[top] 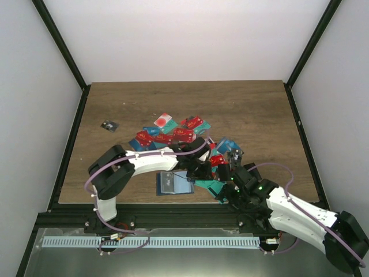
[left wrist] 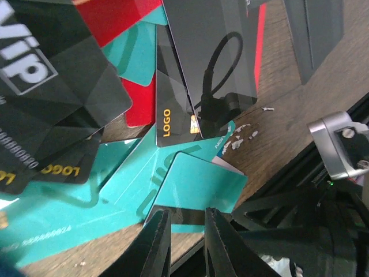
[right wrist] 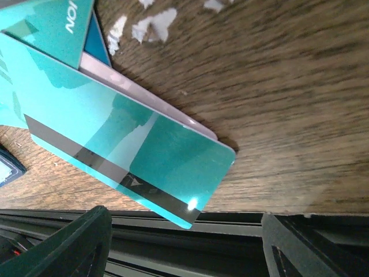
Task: Put the credit cards into the card holder
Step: Pick up the credit card from the center of the board.
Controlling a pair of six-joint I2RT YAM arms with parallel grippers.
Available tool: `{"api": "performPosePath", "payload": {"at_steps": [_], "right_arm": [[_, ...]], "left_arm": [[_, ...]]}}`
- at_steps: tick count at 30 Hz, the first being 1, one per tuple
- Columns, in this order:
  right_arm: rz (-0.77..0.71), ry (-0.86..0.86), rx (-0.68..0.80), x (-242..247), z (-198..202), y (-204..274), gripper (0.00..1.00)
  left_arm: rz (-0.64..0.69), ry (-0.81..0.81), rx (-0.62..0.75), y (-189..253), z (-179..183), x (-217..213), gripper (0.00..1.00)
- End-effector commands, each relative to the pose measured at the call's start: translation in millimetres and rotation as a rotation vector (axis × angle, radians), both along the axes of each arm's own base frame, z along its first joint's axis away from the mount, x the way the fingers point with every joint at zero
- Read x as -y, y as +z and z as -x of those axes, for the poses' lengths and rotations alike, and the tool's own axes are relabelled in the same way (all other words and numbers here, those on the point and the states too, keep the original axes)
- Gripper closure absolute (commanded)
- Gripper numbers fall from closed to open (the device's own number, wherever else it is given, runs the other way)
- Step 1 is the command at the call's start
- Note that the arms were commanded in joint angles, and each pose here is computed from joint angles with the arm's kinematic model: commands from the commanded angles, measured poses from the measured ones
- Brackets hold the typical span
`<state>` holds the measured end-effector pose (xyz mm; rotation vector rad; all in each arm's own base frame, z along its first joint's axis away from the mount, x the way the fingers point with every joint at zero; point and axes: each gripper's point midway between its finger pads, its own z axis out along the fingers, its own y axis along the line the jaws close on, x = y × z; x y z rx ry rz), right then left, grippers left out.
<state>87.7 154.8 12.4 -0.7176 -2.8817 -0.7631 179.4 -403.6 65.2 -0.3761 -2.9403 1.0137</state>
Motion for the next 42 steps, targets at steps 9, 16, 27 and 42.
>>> {"api": "performPosePath", "payload": {"at_steps": [9,16,27,42], "right_arm": [[-0.079,-0.053,0.048,-8,-10,6,0.31],[-0.079,-0.055,0.07,-9,-15,5,0.37],[-0.083,-0.051,0.069,-8,-17,-1,0.42],[-0.069,-0.049,0.102,-4,-28,3,0.64]], "left_arm": [[-0.009,-0.087,-0.031,-23,5,26,0.81],[-0.049,-0.094,-0.027,-38,3,26,0.81],[-0.077,-0.129,-0.041,-56,9,27,0.81],[-0.101,-0.157,-0.07,-69,38,26,0.82]]}}
